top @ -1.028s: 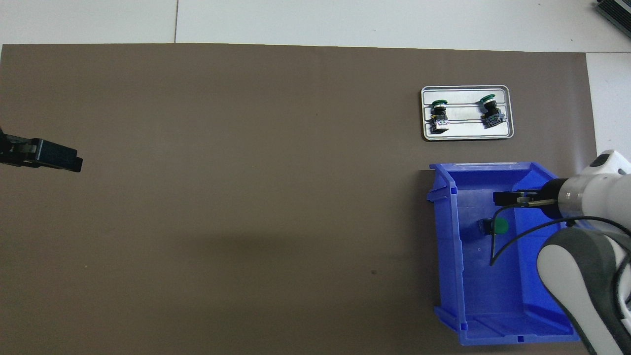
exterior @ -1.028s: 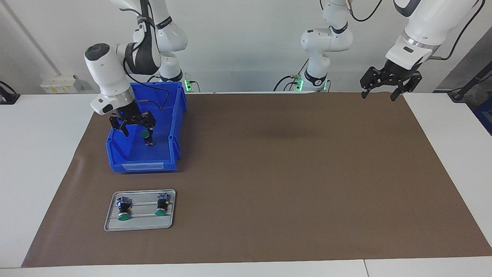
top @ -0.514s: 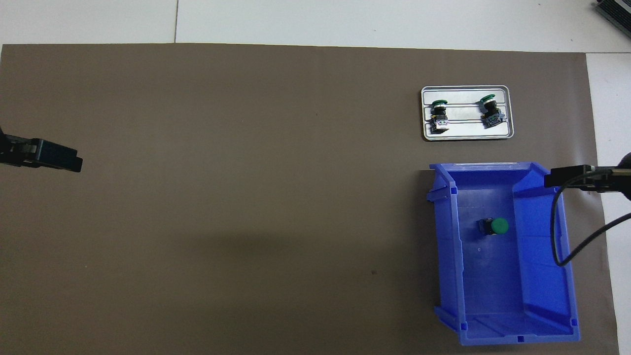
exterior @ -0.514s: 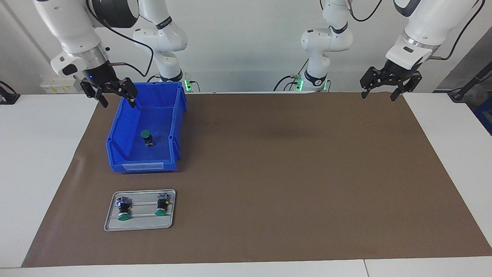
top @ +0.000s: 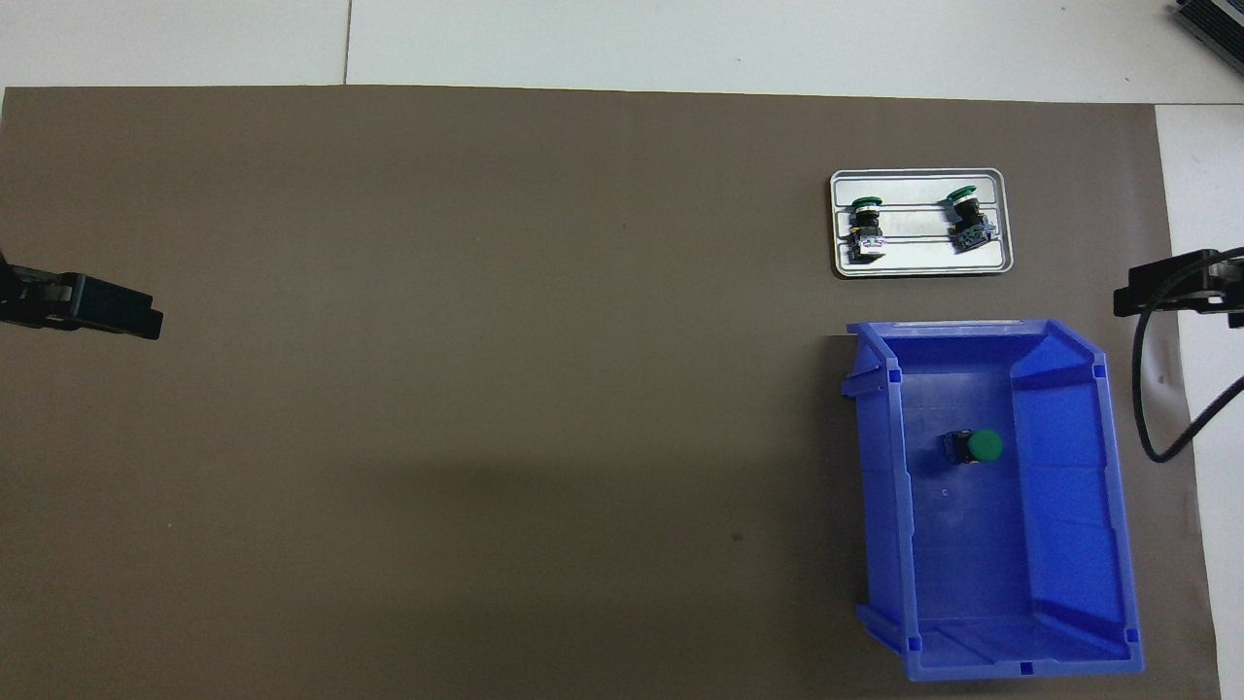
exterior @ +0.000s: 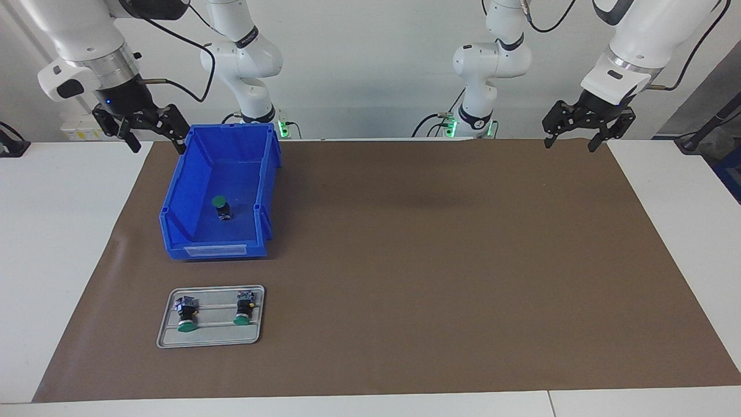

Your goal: Place and press button with both arms

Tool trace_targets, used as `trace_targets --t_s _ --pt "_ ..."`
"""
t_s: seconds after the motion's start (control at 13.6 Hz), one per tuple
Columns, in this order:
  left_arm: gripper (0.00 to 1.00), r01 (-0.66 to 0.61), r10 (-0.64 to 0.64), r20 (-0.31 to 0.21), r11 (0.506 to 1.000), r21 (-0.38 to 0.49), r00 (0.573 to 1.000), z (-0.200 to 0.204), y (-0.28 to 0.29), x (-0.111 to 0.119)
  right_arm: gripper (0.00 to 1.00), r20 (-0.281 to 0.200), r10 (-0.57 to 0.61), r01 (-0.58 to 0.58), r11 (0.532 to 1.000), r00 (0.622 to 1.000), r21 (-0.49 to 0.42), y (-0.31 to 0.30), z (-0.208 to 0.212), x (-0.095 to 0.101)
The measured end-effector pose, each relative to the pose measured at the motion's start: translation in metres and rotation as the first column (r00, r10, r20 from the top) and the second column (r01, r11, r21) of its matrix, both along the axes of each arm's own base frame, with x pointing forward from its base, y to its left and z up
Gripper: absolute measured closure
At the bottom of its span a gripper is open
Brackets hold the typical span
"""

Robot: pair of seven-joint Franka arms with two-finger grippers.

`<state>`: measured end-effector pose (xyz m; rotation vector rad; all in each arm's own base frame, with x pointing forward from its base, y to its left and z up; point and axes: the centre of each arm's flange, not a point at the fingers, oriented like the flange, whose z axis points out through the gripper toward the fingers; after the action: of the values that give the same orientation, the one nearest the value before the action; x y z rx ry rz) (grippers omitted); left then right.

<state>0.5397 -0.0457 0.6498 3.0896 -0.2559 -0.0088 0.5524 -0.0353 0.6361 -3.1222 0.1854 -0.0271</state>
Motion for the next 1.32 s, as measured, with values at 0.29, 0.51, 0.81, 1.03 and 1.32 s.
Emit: trace_targets --t_s 0.29,0.51,0.81,1.03,1.32 --pt "0.00 0.000 0.000 0.000 1.000 0.000 1.000 0.000 0.000 0.000 0.00 -0.009 0.011 -0.011 1.000 1.000 -0.011 0.002 0.000 0.000" --pt "0.00 0.000 0.000 0.000 1.000 0.000 1.000 0.000 0.000 0.000 0.00 -0.034 0.039 -0.041 0.997 0.999 -0.072 0.007 0.009 -0.005" --pt "0.00 0.000 0.000 0.000 1.000 0.000 1.000 0.000 0.000 0.000 0.00 -0.043 0.057 -0.058 0.997 0.997 -0.043 0.019 0.022 -0.010" --pt "0.00 0.000 0.000 0.000 1.000 0.000 1.000 0.000 0.000 0.000 0.00 -0.046 0.061 -0.062 0.997 0.997 -0.041 0.019 0.018 -0.007" --pt "0.00 0.000 0.000 0.000 1.000 0.000 1.000 0.000 0.000 0.000 0.00 -0.049 0.100 -0.103 0.992 0.994 -0.068 0.016 0.016 -0.005"
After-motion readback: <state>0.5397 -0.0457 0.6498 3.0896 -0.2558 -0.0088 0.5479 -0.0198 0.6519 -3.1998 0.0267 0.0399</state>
